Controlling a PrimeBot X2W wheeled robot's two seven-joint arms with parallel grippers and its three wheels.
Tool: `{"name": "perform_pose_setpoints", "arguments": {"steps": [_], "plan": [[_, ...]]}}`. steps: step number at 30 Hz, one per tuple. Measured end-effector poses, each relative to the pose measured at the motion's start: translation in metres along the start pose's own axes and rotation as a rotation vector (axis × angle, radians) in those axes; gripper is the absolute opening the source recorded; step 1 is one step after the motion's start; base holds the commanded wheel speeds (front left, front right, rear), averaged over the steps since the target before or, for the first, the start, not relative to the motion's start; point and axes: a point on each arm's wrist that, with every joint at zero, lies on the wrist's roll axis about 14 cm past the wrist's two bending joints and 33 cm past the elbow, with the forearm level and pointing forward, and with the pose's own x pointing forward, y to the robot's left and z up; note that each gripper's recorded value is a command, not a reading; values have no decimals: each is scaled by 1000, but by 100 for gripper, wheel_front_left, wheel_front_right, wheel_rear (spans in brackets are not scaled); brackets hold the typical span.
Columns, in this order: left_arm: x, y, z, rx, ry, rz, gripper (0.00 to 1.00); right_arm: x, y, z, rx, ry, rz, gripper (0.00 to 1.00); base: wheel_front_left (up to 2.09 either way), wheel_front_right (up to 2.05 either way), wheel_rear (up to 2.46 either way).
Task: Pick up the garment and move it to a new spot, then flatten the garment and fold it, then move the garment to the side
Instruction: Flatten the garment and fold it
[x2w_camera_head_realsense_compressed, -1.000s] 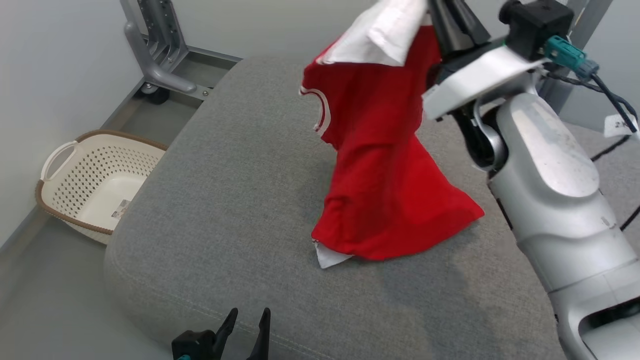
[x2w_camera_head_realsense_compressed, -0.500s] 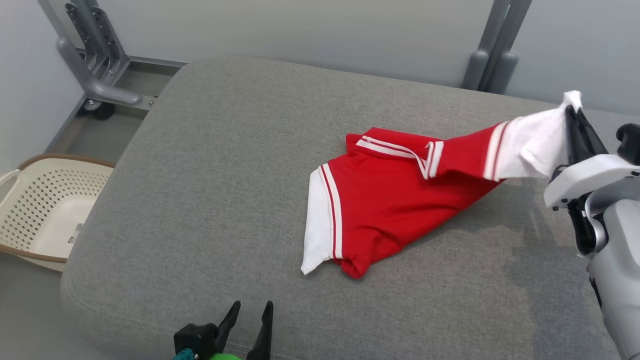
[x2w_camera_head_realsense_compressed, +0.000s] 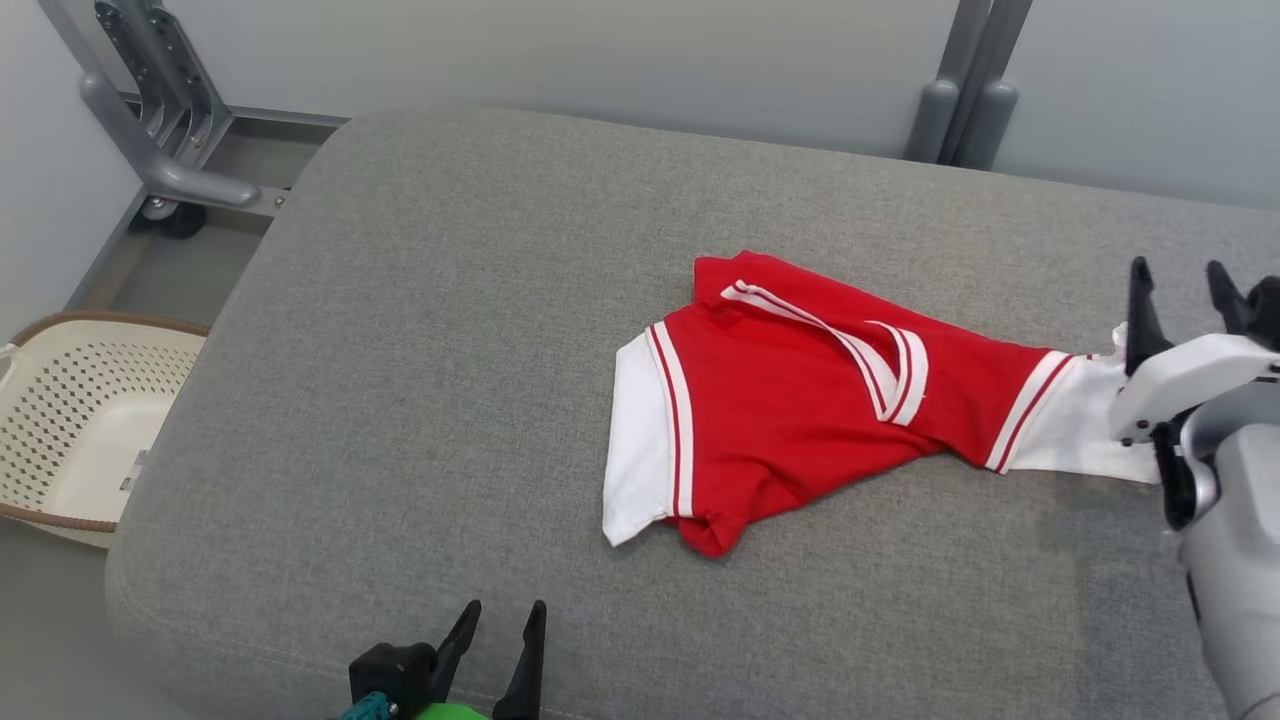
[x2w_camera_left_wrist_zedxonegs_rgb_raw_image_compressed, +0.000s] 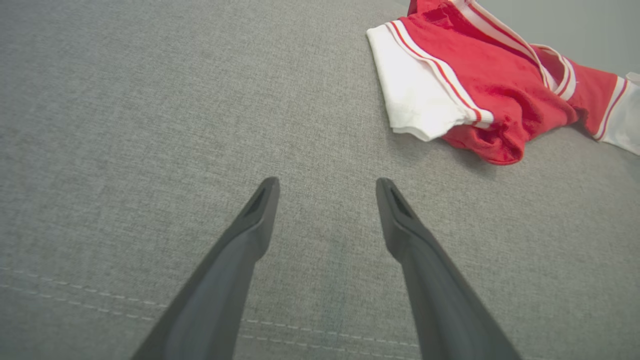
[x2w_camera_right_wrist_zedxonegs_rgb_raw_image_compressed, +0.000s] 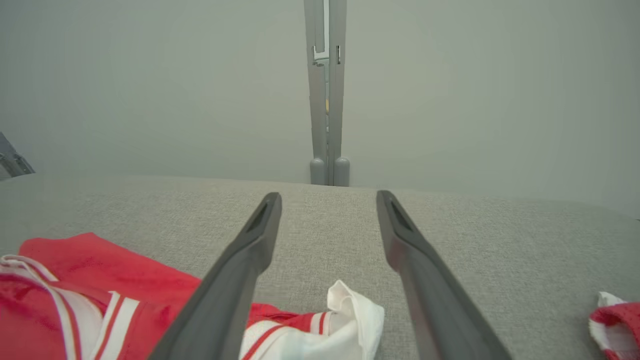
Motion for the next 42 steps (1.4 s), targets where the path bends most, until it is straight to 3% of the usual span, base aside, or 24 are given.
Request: {"name": "perform_pose_setpoints", "arguments": {"steps": [10,21,35,42], "plan": [[0,-4,5,0,-16,-14,100,-14,85,-11,11,8,202,100,0,0,0],[-5,3,2,-10,-16,9,100,-51,122,-70,24,161,315,100,0,0,0],[-11,13,-4,-35,0,55,100,-46,141,-99,-67,254,399,100,0,0,0],[-13,17,-4,-45,-2,74,100,-38,128,-112,-104,303,364,100,0,0,0]]}}
